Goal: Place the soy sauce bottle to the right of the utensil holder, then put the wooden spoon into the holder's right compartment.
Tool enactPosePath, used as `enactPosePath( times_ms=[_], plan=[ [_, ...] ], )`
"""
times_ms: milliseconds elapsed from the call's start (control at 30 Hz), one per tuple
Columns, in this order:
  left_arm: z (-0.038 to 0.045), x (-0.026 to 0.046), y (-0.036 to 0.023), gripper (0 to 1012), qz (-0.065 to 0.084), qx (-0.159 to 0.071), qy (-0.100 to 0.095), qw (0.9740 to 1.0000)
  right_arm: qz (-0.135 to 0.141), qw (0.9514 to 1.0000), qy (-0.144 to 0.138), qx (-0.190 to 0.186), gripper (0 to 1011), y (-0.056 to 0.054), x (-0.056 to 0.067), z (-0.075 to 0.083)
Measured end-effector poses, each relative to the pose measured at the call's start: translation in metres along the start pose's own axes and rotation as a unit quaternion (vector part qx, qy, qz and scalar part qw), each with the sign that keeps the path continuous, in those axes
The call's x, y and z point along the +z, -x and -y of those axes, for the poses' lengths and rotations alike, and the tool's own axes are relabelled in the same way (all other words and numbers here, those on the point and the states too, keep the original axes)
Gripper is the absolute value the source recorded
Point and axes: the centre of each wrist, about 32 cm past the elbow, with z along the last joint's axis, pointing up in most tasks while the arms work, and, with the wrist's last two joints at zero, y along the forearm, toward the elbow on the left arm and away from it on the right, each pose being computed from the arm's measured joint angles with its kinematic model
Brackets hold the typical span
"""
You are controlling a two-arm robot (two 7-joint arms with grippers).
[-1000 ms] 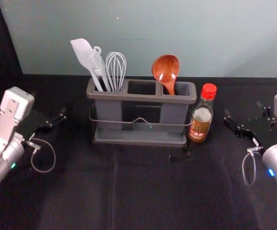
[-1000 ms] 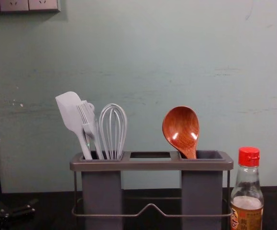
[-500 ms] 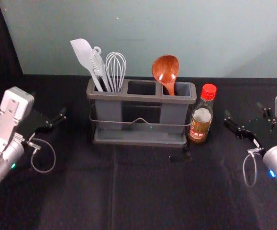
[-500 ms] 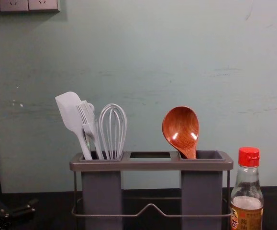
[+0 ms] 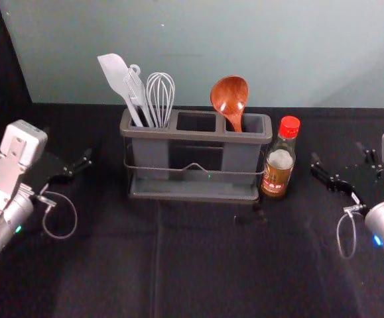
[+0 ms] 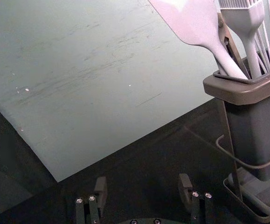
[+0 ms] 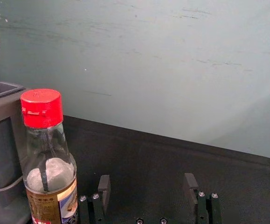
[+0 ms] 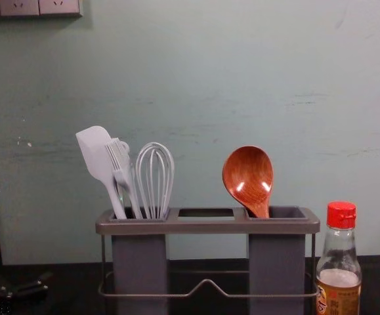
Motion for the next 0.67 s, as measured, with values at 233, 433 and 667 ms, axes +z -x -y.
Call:
enactPosePath(
  times_ms=[233, 433, 667],
  plan=[
    [0.0000, 0.0000, 0.0000, 1005, 0.000, 0.000, 0.000, 1.0000, 0.000, 1.0000, 0.000, 0.001, 1004, 0.0000, 0.0000, 0.0002],
    [0.0000, 0.0000, 0.0000, 1005, 0.000, 0.000, 0.000, 1.0000, 0.000, 1.0000, 0.000, 0.001, 1004, 0.0000, 0.0000, 0.0003],
    [0.0000, 0.0000, 0.0000, 1005, 0.000, 0.000, 0.000, 1.0000, 0.000, 1.0000, 0.000, 0.001, 1004, 0.0000, 0.0000, 0.0003]
  ],
)
